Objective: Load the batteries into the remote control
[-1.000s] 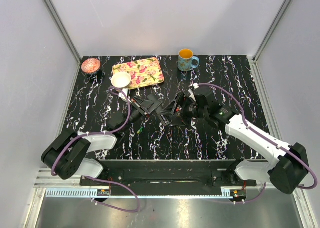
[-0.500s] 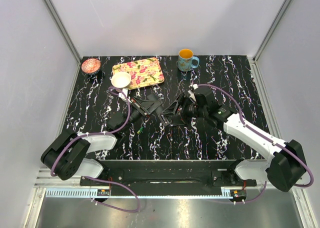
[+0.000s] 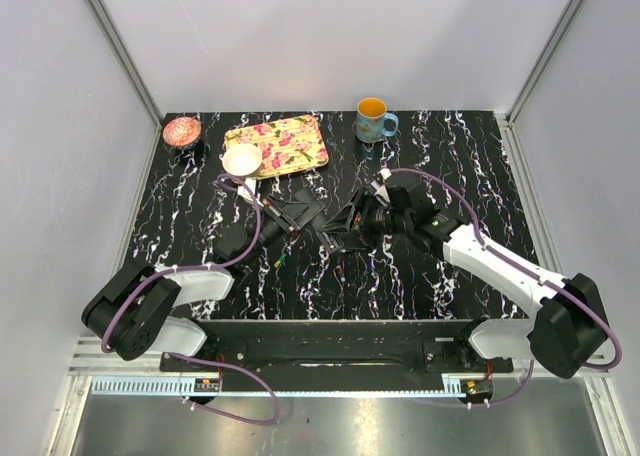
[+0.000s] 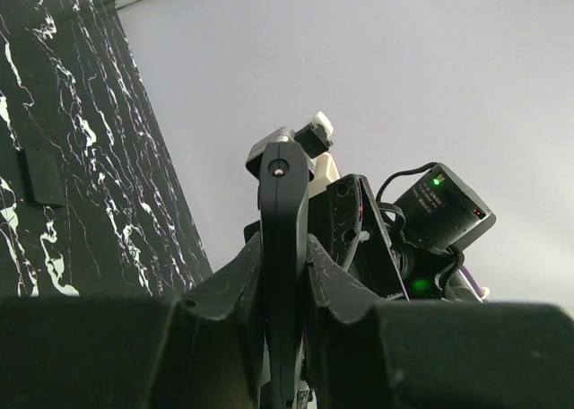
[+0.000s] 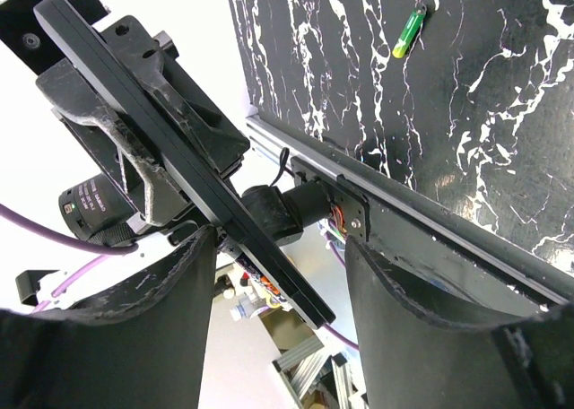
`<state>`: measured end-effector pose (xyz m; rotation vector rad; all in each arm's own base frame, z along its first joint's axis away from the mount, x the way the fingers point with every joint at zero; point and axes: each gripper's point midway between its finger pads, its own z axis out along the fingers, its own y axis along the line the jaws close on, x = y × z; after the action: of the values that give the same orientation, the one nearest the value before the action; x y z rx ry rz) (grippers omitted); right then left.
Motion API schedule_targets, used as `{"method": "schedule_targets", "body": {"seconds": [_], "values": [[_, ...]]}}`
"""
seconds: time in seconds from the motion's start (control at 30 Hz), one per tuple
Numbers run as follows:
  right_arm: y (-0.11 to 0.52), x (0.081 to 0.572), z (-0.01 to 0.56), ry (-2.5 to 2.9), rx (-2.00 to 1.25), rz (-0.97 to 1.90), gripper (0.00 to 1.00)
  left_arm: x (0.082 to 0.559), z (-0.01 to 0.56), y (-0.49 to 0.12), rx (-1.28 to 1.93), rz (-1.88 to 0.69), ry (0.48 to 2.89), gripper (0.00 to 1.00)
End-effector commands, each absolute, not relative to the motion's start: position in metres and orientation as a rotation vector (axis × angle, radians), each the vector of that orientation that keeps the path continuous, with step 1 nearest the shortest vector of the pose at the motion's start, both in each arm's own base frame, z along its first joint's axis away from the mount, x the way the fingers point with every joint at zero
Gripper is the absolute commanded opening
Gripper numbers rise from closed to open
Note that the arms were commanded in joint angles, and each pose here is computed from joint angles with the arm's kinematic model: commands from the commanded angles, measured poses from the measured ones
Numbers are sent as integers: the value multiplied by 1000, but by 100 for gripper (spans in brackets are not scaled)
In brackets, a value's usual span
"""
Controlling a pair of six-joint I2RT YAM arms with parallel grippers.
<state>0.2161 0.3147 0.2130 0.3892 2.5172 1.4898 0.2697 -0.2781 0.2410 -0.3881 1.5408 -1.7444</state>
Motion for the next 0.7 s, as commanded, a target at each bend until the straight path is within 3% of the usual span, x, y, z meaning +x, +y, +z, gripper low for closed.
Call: {"method": "schedule_targets", "body": {"seconds": [0.0, 0.67], "values": [[317, 214, 216, 2516, 328, 1526, 61, 253, 299, -269, -263, -1839, 1284, 0], [313, 206, 201, 2549, 332, 1526, 58, 255, 310, -268, -257, -1843, 1249, 0]]}}
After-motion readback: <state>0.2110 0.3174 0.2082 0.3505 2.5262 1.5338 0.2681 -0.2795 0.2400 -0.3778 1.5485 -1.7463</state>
